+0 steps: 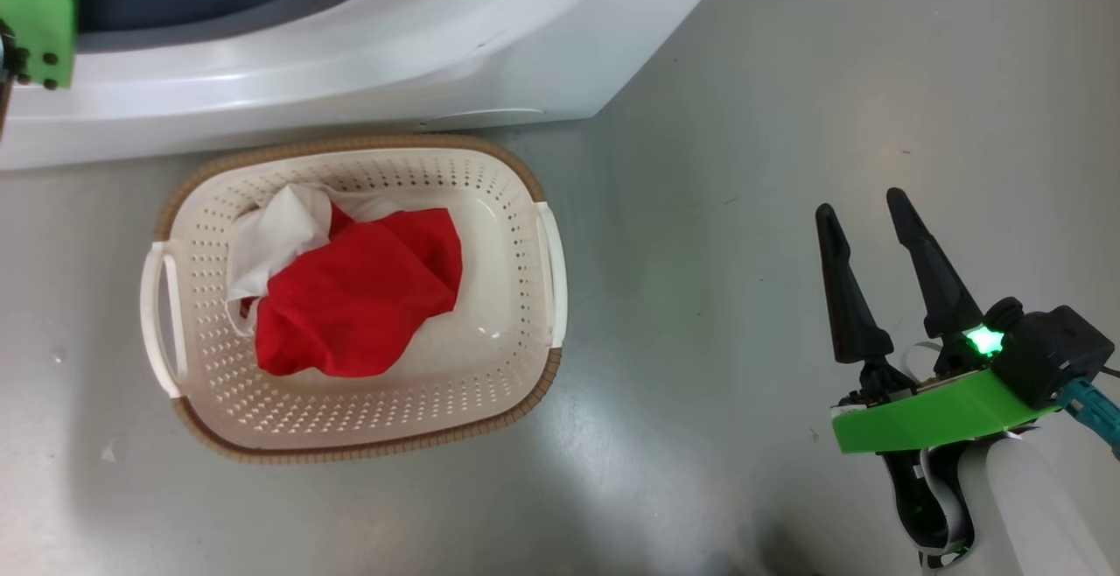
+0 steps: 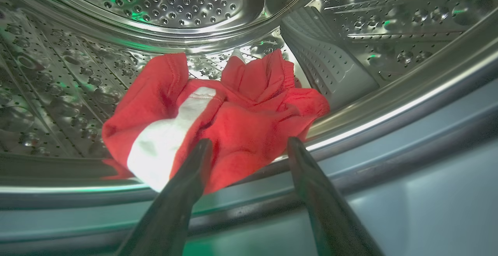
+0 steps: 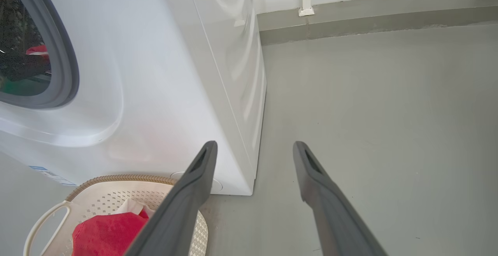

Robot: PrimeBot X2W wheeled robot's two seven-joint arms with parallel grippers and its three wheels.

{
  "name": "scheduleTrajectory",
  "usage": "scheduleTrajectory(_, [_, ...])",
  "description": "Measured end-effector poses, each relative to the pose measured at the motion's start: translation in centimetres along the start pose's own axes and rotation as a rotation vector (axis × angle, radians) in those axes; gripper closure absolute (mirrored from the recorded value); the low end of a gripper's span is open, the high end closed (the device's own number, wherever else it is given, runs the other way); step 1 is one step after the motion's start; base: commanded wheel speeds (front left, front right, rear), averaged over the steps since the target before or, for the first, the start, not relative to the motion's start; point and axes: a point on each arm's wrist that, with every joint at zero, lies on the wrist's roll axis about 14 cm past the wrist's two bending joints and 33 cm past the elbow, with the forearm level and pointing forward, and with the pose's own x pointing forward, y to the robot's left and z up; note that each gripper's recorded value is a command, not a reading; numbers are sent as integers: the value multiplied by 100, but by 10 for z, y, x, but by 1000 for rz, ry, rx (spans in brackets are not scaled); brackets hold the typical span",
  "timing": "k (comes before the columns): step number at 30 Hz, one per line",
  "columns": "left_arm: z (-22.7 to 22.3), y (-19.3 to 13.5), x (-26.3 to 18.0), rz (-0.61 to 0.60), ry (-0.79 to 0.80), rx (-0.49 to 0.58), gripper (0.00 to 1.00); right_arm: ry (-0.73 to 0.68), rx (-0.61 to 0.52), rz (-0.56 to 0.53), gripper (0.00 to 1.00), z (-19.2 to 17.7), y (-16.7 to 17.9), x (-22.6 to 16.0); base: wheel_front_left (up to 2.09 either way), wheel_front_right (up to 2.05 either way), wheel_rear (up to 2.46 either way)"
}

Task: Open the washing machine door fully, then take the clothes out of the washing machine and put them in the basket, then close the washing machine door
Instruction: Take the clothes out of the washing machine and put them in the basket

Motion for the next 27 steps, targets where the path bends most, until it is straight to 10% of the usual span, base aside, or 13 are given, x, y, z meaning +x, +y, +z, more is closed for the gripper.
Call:
scheduleTrajectory(7, [-6, 0, 6, 4, 31, 31, 0, 4, 4, -2, 0, -1, -1, -1, 0, 0, 0])
scheduleTrajectory(11, [-12, 0, 8, 4, 47, 66, 46, 6, 3, -5, 0, -2, -2, -1, 0, 0, 0])
scheduleTrajectory(15, [-11, 5, 11, 13, 46, 80, 62, 4, 6, -9, 0, -1, -3, -1, 0, 0, 0])
scheduleTrajectory(19, [-10, 5, 12, 14, 47, 93, 100, 2, 5, -11, 0, 0, -4, -1, 0, 0, 0])
scheduleTrajectory(27, [4, 5, 8, 20, -24, 52, 100, -5, 10, -4, 0, 2, -1, 0, 0, 0, 0])
